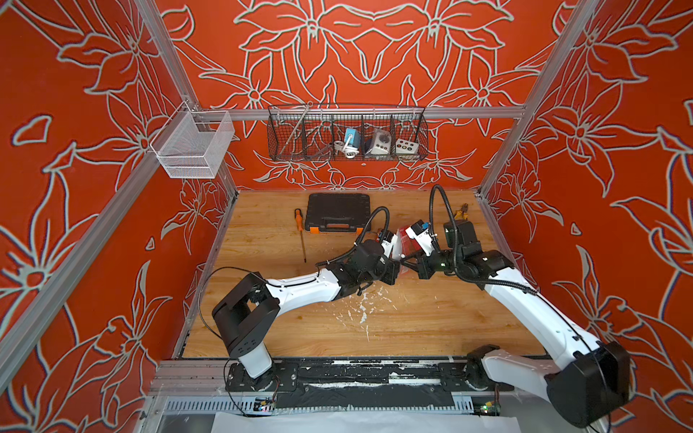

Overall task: Open the ruler set and take out the ruler
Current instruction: Take out the ruler from the ruler set bag, then place the ruler at the center of the board, then take out the ruler from the ruler set bag.

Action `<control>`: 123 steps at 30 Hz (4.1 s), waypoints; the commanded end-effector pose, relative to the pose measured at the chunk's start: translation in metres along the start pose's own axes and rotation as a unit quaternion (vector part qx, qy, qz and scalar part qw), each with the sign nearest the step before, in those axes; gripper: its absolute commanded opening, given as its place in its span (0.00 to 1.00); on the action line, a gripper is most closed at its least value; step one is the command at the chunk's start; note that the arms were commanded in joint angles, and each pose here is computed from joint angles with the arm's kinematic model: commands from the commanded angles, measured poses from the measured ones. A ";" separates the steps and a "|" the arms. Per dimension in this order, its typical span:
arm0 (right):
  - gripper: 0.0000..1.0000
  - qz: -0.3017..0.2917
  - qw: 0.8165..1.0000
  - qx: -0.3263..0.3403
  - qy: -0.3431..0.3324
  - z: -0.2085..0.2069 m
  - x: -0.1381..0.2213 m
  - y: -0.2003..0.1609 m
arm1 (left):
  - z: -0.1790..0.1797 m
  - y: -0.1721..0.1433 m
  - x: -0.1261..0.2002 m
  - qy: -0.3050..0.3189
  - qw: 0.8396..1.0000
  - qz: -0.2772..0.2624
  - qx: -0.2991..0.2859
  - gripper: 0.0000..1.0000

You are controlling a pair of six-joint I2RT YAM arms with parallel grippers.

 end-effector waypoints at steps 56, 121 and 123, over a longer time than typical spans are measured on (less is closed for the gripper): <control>0.00 -0.004 0.988 -0.068 -0.138 -0.052 0.002 -0.004 | 0.032 -0.039 0.089 -0.064 0.997 0.009 0.033 0.00; 0.00 0.000 0.994 -0.067 -0.086 -0.043 0.002 -0.009 | 0.050 -0.004 0.077 -0.010 0.993 -0.055 0.102 0.25; 0.00 0.000 0.994 -0.069 -0.082 -0.043 0.001 -0.008 | 0.035 0.007 0.075 -0.006 0.994 -0.068 0.080 0.23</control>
Point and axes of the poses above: each gripper's point midway between its finger pads, its own x axis back along the fingers, its own z axis along the line the jaws close on, y = z × x, the point moved 6 cm from there along x, back along the fingers, and after that the axes turned 12 degrees about -x, right-handed, at the moved point
